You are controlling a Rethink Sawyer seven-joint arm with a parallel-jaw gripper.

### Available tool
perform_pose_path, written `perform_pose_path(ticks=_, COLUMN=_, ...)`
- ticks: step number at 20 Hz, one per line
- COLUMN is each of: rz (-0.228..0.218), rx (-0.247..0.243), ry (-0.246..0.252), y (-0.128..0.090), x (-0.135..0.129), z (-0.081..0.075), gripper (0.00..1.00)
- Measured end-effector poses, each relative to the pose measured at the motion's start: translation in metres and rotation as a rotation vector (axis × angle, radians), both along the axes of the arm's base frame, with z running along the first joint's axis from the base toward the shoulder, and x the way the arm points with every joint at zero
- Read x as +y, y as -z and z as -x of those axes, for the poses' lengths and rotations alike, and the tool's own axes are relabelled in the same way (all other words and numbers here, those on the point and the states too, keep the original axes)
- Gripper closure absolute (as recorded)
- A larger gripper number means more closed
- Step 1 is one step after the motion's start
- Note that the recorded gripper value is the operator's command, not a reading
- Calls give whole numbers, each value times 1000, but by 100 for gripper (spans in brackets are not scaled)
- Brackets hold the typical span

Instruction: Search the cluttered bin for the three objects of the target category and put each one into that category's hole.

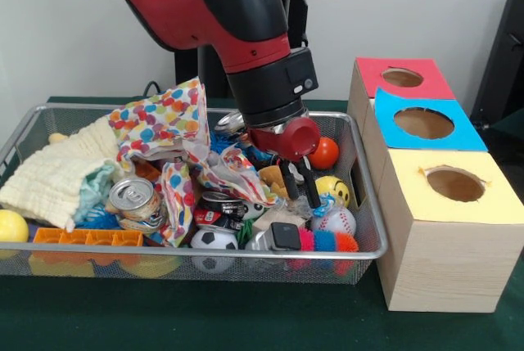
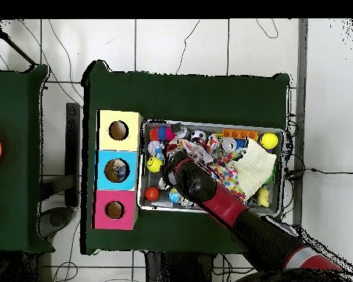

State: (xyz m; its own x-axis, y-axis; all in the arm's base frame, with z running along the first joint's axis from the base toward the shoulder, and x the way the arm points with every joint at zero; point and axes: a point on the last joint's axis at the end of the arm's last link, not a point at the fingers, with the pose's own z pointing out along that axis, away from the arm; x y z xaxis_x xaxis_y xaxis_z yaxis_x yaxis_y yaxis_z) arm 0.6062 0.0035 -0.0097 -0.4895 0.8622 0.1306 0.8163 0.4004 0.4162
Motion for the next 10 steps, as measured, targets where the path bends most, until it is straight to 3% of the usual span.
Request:
perform_pose_path(ticks=5, rz=4, rx=-7, ry=-9, y=-2, x=1, z=0, gripper=0)
perform_pose_path(ticks=10, rz=48, rx=8, ry=-10, y=-6, x=7, z=-2, gripper=0)
